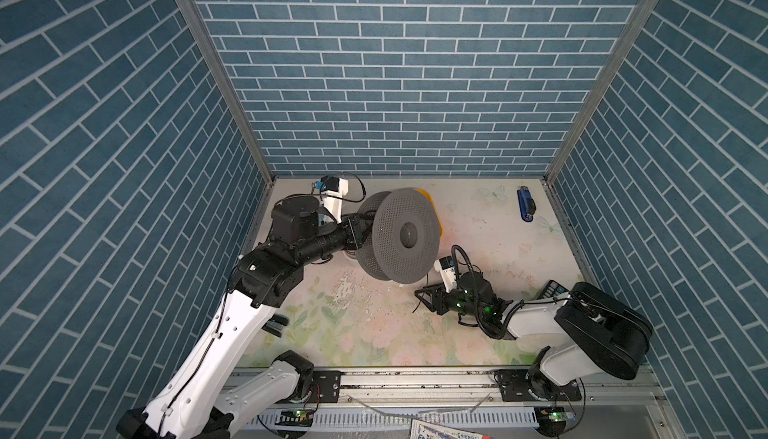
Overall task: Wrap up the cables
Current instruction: 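Tilt the spool with the left gripper while the right wraps cable over the hub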
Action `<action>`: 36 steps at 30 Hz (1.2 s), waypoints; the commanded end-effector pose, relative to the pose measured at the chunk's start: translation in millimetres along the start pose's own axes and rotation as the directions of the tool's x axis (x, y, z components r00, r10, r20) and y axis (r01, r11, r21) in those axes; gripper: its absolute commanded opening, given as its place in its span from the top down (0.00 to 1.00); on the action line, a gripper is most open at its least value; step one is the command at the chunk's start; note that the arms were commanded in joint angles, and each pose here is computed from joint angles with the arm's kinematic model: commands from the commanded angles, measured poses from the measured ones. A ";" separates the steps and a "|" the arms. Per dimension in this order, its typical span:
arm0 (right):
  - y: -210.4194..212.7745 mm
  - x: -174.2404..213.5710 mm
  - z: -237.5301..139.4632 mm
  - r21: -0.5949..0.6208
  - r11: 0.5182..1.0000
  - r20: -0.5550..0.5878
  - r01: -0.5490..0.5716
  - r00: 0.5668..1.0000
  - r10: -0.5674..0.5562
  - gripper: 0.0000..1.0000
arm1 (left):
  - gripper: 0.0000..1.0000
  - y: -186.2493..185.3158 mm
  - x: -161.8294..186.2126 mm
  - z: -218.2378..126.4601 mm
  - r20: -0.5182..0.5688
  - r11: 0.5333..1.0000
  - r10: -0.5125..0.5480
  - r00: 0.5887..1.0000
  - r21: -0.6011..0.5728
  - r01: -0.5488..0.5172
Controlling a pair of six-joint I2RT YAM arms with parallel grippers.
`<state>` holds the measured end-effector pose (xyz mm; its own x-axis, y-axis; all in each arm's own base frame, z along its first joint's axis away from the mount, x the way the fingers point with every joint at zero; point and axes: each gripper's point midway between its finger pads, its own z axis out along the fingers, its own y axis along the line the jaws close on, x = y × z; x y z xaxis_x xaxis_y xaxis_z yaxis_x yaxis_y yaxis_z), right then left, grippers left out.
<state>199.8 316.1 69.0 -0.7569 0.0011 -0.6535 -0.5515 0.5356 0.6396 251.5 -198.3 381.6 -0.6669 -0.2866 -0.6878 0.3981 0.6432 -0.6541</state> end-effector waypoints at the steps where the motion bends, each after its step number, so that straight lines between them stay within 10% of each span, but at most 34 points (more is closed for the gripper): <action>1: 10.5 -9.2 2.3 -0.044 0.999 0.088 -0.031 0.995 0.035 0.65 | 1.00 -18.8 -21.5 -11.1 0.098 0.997 0.025 0.995 0.067 -0.032; 7: 18.2 -4.9 9.0 -0.034 0.999 0.098 -0.022 0.995 0.025 1.00 | 1.00 -10.5 -24.9 -13.4 0.117 0.999 0.039 0.992 0.018 -0.041; 20: 52.3 -3.1 -7.1 0.249 0.910 -0.023 0.332 0.941 -0.338 1.00 | 1.00 48.8 -34.8 -10.3 0.193 0.964 0.080 0.978 -0.266 -0.027; 36: 136.3 -3.3 -2.4 0.328 0.524 -0.265 0.786 0.609 -0.747 1.00 | 1.00 106.1 -0.9 33.3 0.090 0.918 0.079 0.993 -0.394 -0.037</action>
<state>120.7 394.2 150.1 -0.2392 -0.5282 -0.8147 -0.7929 0.5906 -0.1501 307.3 -151.8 283.5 -0.6409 -0.2684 -0.7192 0.1101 0.8951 -0.4321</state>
